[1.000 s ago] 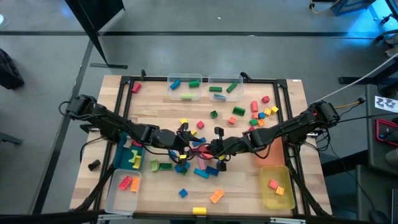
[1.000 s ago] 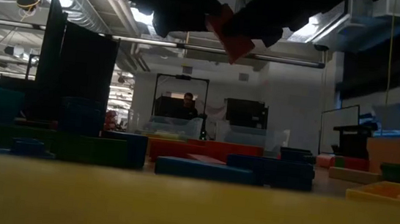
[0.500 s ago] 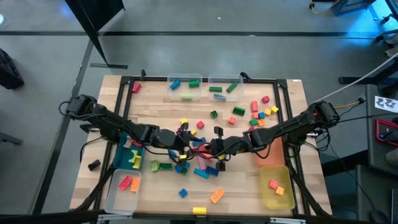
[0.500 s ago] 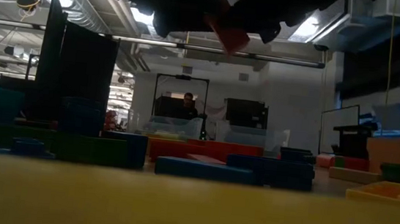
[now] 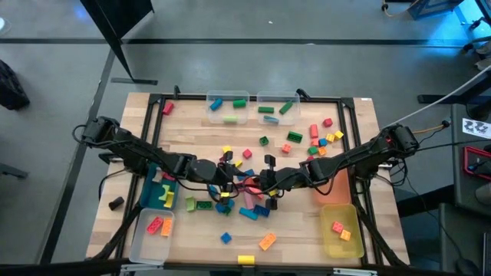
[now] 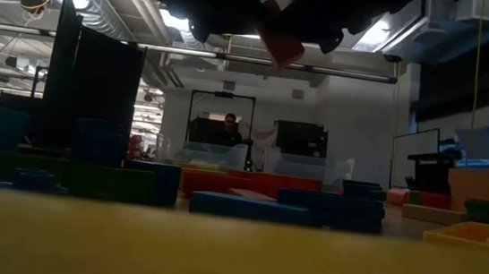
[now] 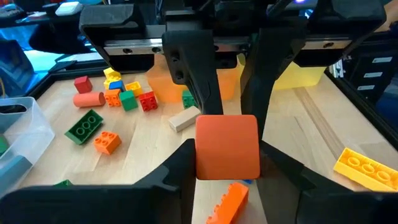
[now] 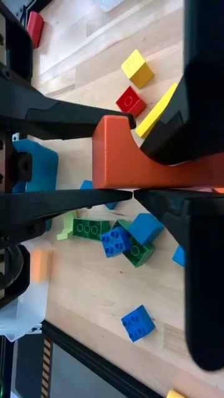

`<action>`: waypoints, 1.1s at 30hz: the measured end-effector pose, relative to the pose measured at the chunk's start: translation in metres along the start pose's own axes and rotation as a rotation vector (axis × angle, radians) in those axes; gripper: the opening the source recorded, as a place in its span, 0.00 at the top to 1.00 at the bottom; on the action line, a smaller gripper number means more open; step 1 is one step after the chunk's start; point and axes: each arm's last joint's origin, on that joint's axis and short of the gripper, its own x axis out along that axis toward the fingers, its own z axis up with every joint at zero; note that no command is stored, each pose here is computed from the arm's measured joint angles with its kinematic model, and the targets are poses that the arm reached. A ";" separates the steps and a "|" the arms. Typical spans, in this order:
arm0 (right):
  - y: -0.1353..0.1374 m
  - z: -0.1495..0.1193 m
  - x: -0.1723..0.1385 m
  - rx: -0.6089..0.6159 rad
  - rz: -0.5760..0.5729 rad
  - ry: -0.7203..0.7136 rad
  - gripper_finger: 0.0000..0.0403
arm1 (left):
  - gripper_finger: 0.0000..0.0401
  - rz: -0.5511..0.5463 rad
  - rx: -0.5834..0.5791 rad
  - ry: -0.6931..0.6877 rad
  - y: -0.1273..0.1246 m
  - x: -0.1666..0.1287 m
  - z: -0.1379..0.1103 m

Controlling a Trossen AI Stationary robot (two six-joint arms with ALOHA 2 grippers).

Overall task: Sort blocks by size
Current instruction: Put the orange block into the blue bin

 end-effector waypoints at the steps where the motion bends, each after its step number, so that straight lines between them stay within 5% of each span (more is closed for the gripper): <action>1: 0.000 0.000 0.000 0.000 -0.003 -0.001 0.82 | 0.71 0.000 0.000 0.000 0.000 0.000 0.000; 11: -0.001 0.002 -0.001 0.017 -0.021 0.024 0.62 | 0.71 0.001 -0.010 0.043 0.004 -0.013 0.005; 19: -0.005 0.010 -0.021 -0.067 -0.059 0.359 0.54 | 0.71 0.027 -0.176 0.277 0.020 -0.078 0.008; 27: -0.006 0.000 -0.023 -0.023 -0.080 0.465 0.54 | 0.69 0.171 -0.583 0.591 0.038 -0.167 -0.012; 33: -0.006 0.000 -0.023 -0.024 -0.080 0.465 0.54 | 0.69 0.138 -0.869 0.761 0.042 -0.206 -0.022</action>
